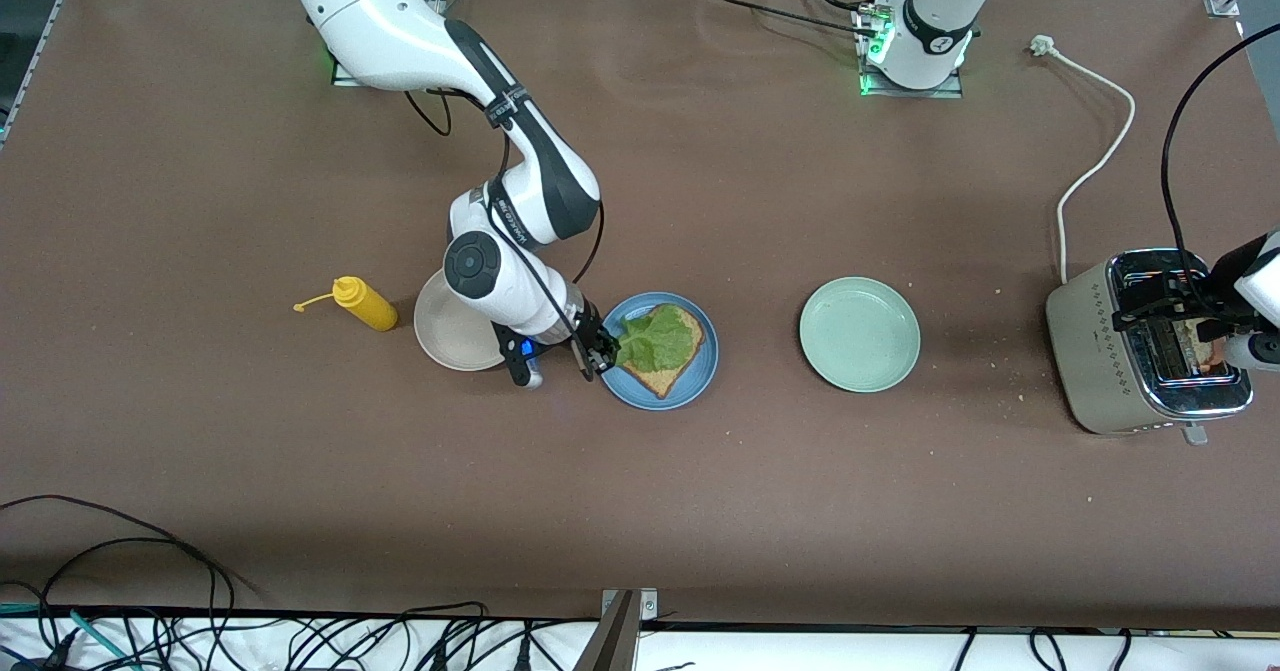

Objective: Make sandwich in blue plate with both arms
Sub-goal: 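Open the right gripper to drop the lettuce onto the bread, then move the right gripper back toward the yellow squeeze bottle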

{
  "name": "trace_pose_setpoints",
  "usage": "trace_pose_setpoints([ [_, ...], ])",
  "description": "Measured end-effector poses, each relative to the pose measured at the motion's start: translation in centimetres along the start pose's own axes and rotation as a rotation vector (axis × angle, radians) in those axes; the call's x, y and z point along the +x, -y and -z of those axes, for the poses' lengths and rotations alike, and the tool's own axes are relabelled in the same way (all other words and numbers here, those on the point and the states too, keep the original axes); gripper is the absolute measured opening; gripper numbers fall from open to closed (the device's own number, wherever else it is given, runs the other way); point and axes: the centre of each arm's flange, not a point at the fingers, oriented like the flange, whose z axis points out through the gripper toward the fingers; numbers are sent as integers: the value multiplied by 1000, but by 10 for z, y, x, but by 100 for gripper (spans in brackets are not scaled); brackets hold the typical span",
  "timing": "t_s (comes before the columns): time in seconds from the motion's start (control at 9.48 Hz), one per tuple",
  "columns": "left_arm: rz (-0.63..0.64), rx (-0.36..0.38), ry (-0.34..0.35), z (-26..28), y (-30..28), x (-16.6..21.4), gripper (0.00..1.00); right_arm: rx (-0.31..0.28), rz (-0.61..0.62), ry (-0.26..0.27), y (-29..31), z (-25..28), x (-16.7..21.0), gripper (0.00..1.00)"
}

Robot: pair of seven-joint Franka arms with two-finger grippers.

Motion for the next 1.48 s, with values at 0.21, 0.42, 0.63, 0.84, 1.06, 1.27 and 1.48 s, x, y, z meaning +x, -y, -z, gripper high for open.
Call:
trace_pose_setpoints([
  [0.21, 0, 0, 0, 0, 0, 0, 100, 46, -29, 15, 1, -11, -13, 4],
  [0.42, 0, 0, 0, 0, 0, 0, 100, 54, -31, 17, -1, -16, -18, 24],
  [0.63, 0, 0, 0, 0, 0, 0, 100, 53, 25, -26, 3, -11, -19, 53],
  [0.84, 0, 0, 0, 0, 0, 0, 100, -12, 98, -92, 5, 8, -19, 82],
  [1.06, -6, -2, -1, 0, -3, 1, 100, -120, 245, -169, 8, 65, 2, 100],
  [1.27, -20, -6, 0, 1, -12, 2, 100, -254, 492, -188, 1, 119, 43, 100],
  [1.48, -31, -10, -1, 2, -18, 2, 100, -395, 736, -155, -13, 162, 98, 100],
])
